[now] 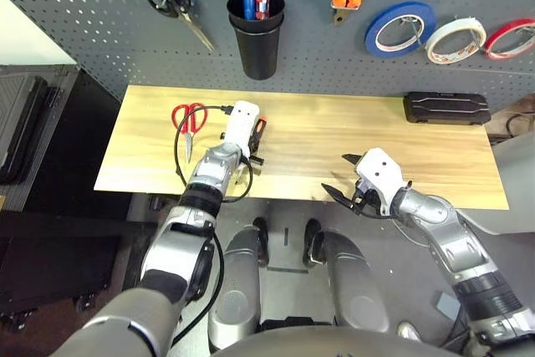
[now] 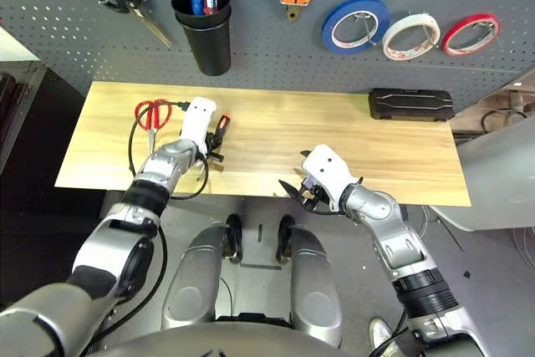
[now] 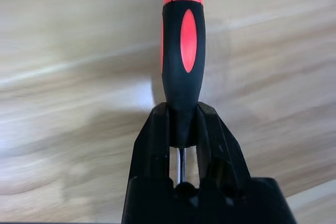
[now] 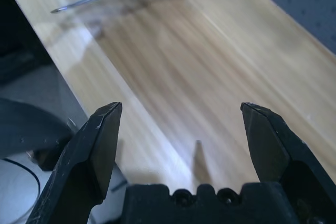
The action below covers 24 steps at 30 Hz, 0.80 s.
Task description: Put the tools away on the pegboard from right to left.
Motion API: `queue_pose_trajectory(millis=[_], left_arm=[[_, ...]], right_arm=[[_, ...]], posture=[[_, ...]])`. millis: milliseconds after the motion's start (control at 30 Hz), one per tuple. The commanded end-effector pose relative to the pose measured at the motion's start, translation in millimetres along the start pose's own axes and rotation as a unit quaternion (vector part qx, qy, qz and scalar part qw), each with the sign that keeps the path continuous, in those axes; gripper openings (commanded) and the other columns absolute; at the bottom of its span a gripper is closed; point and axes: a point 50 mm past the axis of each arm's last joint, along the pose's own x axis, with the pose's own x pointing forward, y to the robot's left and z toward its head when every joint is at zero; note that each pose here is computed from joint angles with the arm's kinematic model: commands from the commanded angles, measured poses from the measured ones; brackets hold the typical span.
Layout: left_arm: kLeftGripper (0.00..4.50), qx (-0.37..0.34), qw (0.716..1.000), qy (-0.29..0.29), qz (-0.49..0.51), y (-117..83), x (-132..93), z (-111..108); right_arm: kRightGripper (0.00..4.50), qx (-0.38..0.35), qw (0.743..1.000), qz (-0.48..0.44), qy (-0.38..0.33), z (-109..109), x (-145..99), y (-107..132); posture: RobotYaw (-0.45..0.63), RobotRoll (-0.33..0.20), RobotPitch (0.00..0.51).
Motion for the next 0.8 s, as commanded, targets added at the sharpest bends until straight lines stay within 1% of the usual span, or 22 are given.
queue_pose_trajectory(millis=[33, 167, 300, 400, 600, 700, 733, 800], left_arm=[[0.54, -0.024, 1.000, -0.016, -0.003, 3.9, -14.5, 1.9], [0.54, -0.044, 0.998, -0.053, -0.009, 10.9, -36.5, 11.2], [0.54, -0.057, 0.995, -0.080, -0.011, 16.5, -55.7, 16.8], [0.54, -0.069, 0.991, -0.114, -0.018, 17.6, -68.7, 22.2], [0.54, -0.115, 0.969, -0.213, -0.039, 16.5, -94.9, 32.6], [0.54, -0.125, 0.948, -0.288, -0.042, 14.6, -111.1, 44.4], [0.54, -0.130, 0.937, -0.321, -0.046, 13.1, -118.8, 51.8], [0.54, -0.139, 0.919, -0.365, -0.048, 12.0, -129.3, 61.8]], right_arm=[[4.50, 0.020, 1.000, 0.001, -0.024, -0.7, -0.6, -2.4], [4.50, 0.019, 0.996, 0.003, -0.087, 12.8, 2.0, -7.9], [4.50, 0.021, 0.992, 0.009, -0.122, 20.5, 3.0, -13.1], [4.50, 0.022, 0.990, 0.011, -0.142, 24.9, 3.0, -18.1], [4.50, 0.038, 0.982, -0.002, -0.186, 33.5, 0.1, -32.3], [4.50, 0.044, 0.976, -0.008, -0.215, 38.7, -5.3, -39.7], [4.50, 0.047, 0.972, -0.013, -0.230, 41.2, -8.8, -43.7], [4.50, 0.051, 0.966, -0.017, -0.254, 44.7, -13.6, -49.6]], posture=[[0.17, 0.000, 0.292], [0.21, 0.000, 0.273], [0.23, 0.000, 0.257], [0.25, 0.000, 0.247], [0.27, 0.000, 0.231], [0.29, 0.000, 0.223], [0.29, 0.000, 0.222], [0.30, 0.000, 0.217]])
